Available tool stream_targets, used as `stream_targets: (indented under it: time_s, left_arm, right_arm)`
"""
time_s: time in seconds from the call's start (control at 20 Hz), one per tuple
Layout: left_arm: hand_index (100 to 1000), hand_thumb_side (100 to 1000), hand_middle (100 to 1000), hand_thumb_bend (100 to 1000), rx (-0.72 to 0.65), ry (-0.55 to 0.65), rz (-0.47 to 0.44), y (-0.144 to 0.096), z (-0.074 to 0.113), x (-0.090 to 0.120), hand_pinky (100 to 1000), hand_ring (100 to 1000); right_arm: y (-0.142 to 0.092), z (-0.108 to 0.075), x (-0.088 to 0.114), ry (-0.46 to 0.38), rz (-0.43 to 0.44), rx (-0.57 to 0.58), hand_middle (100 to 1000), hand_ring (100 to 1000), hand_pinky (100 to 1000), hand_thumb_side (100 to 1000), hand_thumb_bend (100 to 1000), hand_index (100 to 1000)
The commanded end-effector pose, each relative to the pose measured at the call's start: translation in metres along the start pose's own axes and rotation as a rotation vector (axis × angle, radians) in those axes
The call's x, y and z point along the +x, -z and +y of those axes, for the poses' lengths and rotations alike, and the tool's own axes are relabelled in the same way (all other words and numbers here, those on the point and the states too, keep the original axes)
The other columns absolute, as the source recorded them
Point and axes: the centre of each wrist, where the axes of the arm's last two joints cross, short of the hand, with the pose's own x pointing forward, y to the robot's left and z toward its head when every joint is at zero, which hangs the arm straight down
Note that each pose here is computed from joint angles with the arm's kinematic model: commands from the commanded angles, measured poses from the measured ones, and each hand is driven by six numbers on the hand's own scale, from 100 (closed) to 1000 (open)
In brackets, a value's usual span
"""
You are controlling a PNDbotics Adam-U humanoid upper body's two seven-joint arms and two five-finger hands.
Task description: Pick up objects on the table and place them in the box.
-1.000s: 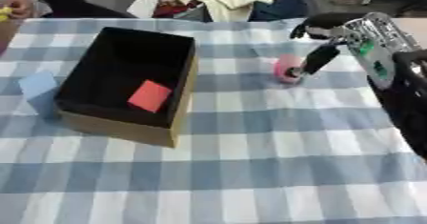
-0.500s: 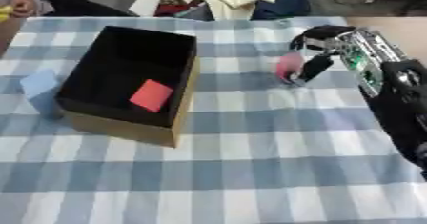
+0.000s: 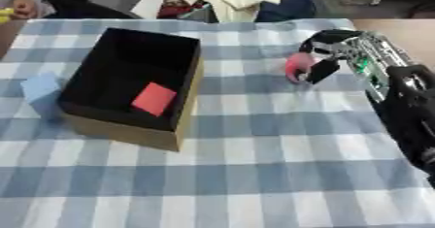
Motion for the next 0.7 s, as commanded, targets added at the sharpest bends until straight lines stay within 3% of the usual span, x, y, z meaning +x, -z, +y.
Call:
stream_targets:
  time_s: [0.05,0.3,0.7]
  left_arm:
    - [792,775,620,100,-0.001,-0.003,-0.027,0.005,0.002,0.004,456,686]
    - [792,775,621,100,-0.003,-0.002,-0.027,0.006,0.002,0.004,455,686]
    - [792,770,621,100,-0.005,0.000,-0.030,0.006,0.002,0.004,455,687]
  right_arm:
    - [-0.007,-0.016,-0.003,0.000,-0.008,-0.046,810,900,899,382,100,828]
    - [-0.012,-0.023,-0.001,0.005,-0.038,-0.079,790,888,890,321,100,798]
    - [-0.023,-0.039,0.006,-0.009,-0.079,-0.122,772,879,883,100,100,782]
